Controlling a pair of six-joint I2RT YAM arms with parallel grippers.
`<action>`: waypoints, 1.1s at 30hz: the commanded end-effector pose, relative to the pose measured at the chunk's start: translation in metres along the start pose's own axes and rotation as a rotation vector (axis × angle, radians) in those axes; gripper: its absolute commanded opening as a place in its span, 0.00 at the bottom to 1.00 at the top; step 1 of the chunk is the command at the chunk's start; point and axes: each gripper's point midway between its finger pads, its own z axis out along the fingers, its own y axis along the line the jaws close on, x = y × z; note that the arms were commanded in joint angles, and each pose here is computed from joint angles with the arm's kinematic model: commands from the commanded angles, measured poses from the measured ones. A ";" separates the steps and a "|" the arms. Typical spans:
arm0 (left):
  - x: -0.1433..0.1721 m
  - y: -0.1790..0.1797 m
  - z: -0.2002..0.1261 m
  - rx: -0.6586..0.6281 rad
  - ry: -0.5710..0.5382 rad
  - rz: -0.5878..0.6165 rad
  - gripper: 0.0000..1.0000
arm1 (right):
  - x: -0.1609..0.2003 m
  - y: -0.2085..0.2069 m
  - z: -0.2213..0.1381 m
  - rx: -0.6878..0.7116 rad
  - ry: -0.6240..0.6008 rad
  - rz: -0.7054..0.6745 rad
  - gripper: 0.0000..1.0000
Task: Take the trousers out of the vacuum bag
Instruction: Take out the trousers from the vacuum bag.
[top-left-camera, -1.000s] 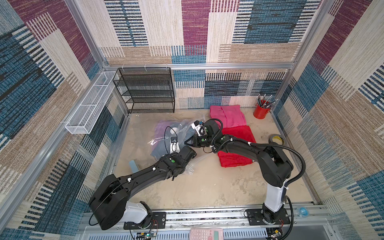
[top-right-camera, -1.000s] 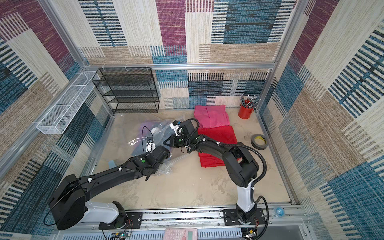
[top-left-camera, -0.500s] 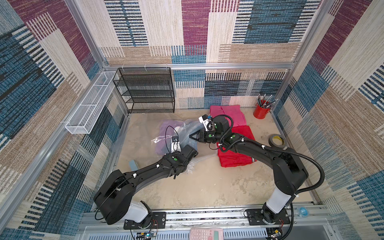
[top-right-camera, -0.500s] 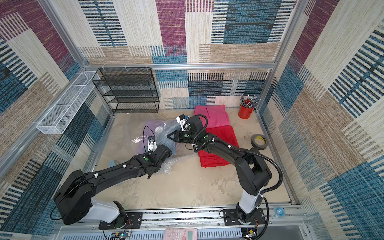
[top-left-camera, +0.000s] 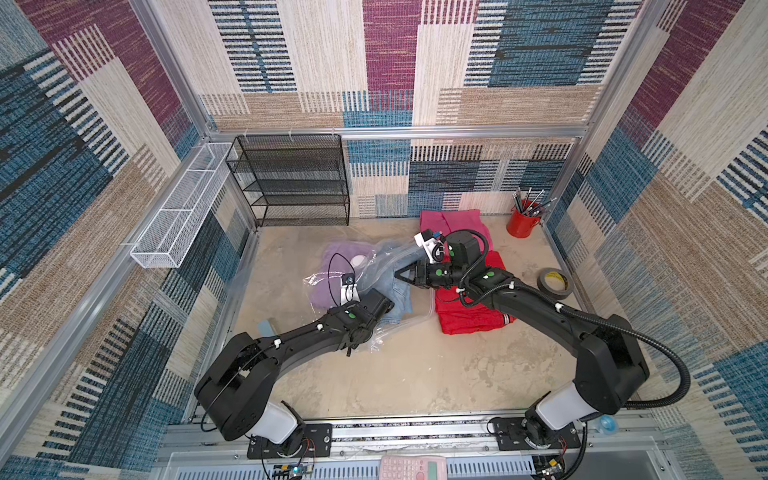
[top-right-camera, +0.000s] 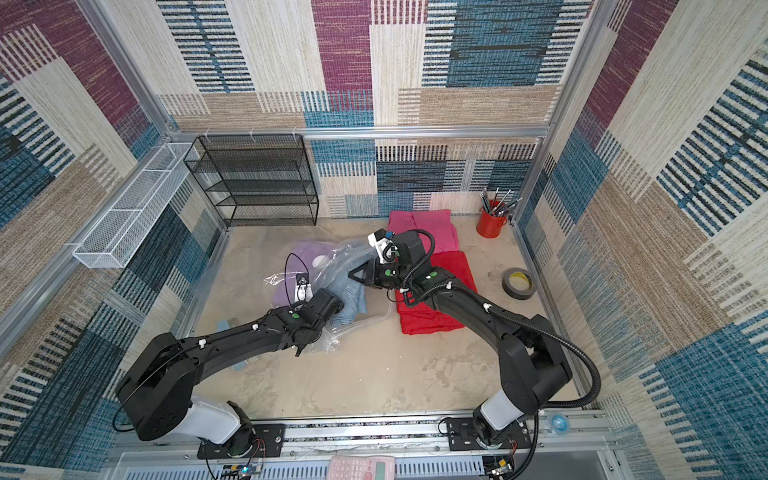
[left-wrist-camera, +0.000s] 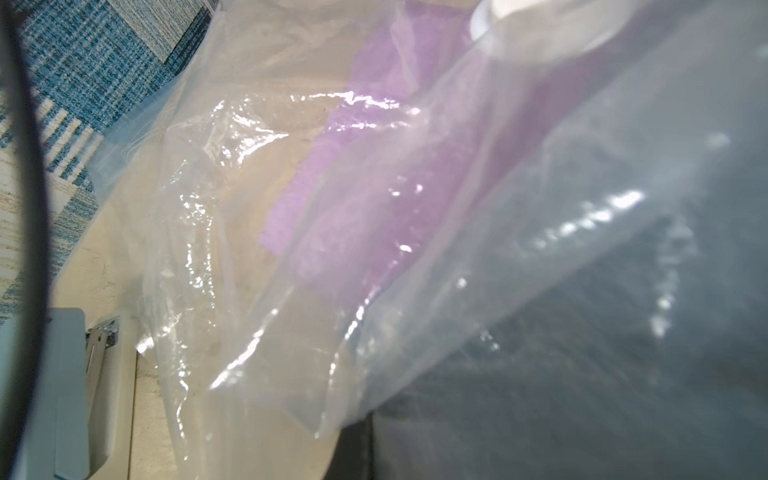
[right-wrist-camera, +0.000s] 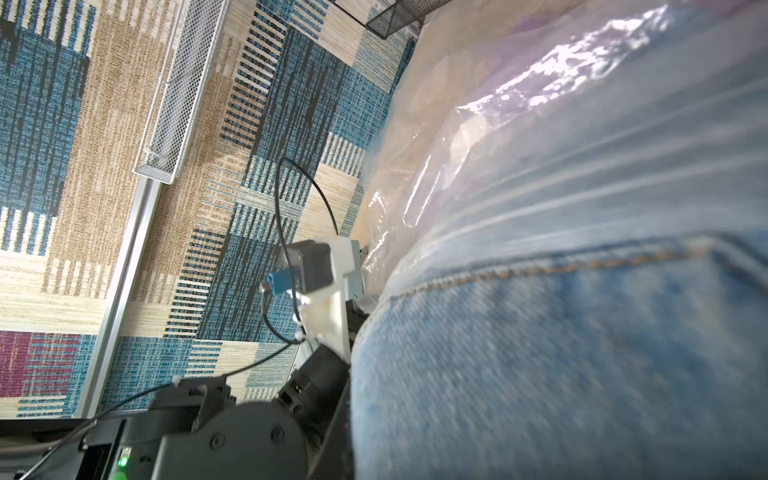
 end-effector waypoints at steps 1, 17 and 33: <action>0.005 0.009 0.010 -0.018 0.020 0.014 0.00 | -0.008 0.021 -0.019 -0.081 -0.053 -0.105 0.00; 0.017 -0.006 0.048 -0.035 0.101 0.055 0.00 | 0.005 0.024 -0.051 -0.064 -0.025 -0.126 0.00; 0.012 0.019 0.079 -0.101 0.160 0.009 0.00 | -0.032 -0.003 -0.123 0.107 -0.223 -0.160 0.00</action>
